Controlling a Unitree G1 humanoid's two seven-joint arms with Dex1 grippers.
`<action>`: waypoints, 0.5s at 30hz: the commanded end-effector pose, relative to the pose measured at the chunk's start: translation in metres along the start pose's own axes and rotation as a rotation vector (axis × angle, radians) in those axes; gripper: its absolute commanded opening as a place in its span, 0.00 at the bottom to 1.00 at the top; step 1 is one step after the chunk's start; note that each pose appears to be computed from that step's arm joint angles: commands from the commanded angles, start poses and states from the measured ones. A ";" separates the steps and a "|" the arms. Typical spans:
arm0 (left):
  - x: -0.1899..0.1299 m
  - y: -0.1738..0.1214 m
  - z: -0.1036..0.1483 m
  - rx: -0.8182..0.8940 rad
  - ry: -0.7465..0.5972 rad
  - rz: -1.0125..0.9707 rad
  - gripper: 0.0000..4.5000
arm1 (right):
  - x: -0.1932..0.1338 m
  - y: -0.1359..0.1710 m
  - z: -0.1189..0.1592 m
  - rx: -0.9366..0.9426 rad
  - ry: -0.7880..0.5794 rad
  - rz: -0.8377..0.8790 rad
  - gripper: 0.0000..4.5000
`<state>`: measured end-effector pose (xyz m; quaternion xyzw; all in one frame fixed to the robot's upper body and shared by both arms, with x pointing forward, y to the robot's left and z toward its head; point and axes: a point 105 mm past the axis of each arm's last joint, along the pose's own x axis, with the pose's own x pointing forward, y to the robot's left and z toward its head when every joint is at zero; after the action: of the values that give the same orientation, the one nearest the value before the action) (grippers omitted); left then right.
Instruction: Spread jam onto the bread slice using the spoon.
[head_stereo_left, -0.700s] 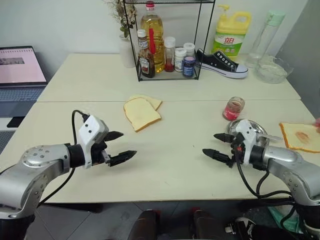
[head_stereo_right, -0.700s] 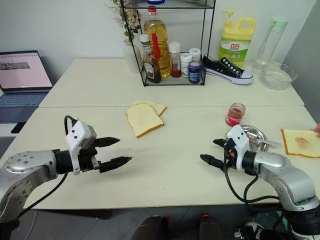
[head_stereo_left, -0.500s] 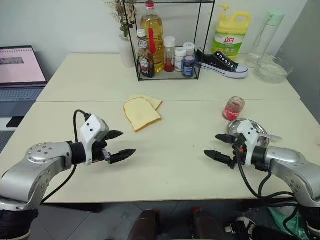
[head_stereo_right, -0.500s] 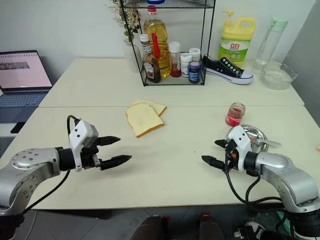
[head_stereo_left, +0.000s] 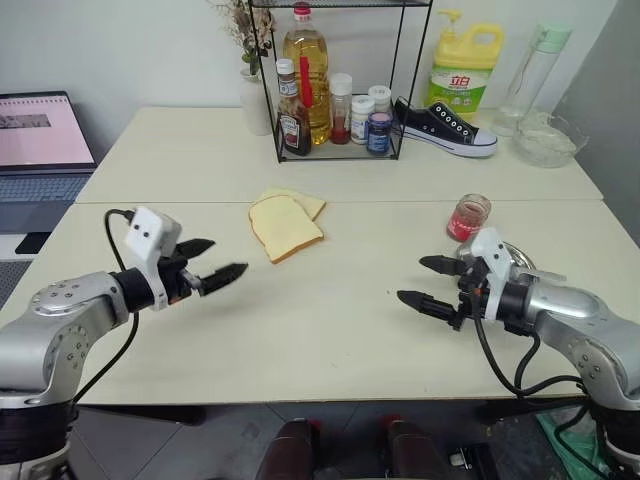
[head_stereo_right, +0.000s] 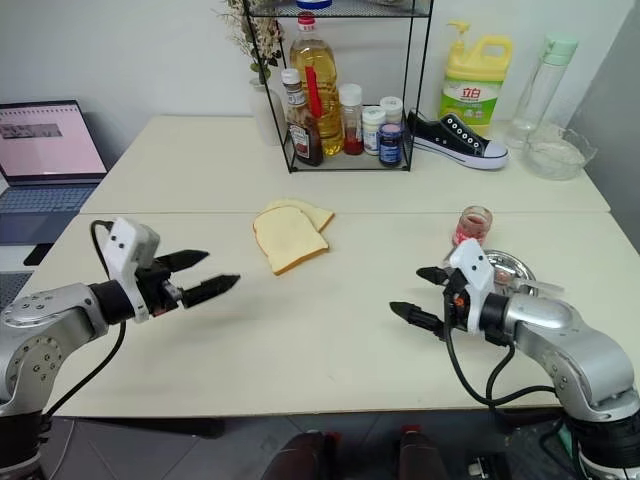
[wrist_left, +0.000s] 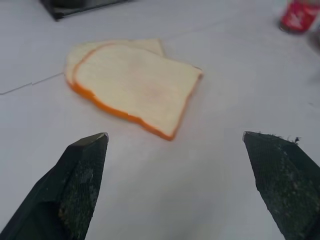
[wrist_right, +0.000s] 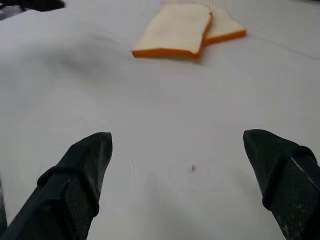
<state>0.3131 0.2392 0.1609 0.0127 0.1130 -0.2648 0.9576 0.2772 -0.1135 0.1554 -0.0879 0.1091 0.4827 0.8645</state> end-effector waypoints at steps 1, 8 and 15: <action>0.005 0.022 0.003 -0.092 -0.048 0.100 1.00 | 0.009 0.005 0.017 -0.054 -0.049 0.037 0.99; 0.047 0.032 -0.014 -0.294 -0.078 0.120 1.00 | 0.030 0.019 0.019 -0.083 -0.078 0.116 0.99; 0.105 0.027 -0.032 -0.463 -0.058 0.076 1.00 | 0.040 0.019 0.017 -0.112 -0.089 0.105 0.99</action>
<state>0.4008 0.2099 0.1066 -0.2131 0.1473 -0.2076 0.9433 0.2837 -0.0692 0.1500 -0.0979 0.0751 0.5331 0.8370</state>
